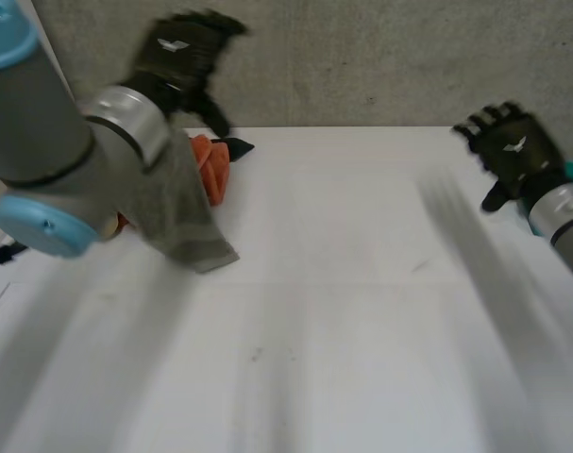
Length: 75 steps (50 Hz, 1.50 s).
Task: Fold the laundry.
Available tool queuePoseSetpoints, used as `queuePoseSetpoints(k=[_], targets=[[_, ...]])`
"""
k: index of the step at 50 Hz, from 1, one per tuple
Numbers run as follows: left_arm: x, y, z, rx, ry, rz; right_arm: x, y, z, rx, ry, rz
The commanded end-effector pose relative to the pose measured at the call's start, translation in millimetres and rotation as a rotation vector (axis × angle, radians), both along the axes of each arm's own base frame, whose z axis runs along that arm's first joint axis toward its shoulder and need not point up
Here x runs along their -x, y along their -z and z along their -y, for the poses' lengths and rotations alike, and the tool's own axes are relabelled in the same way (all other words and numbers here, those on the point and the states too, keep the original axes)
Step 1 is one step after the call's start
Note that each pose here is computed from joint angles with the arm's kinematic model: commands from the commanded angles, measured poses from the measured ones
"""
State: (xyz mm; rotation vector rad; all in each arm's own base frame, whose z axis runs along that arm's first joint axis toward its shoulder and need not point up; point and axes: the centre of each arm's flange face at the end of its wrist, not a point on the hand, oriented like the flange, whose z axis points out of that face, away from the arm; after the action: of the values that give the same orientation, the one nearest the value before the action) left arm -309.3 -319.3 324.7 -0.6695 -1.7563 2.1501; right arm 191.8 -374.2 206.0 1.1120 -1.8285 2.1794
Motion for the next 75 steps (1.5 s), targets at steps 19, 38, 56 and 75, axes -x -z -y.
queuePoseSetpoints(k=[19, 38, 56, 75], targets=[[-107, 172, 185, 0.169, -0.244, 0.473, -12, 43, -77, -0.221, -0.073, -0.075], [-7, -38, 9, 0.261, 0.089, -0.202, -4, 3, -69, -0.097, 0.008, -0.049], [91, 127, -72, -0.178, 0.295, 0.065, 1, -26, -69, -0.179, 0.071, 0.158], [29, 89, -69, -0.214, 0.151, 0.096, -9, -16, -100, -0.449, 0.048, 0.137]])
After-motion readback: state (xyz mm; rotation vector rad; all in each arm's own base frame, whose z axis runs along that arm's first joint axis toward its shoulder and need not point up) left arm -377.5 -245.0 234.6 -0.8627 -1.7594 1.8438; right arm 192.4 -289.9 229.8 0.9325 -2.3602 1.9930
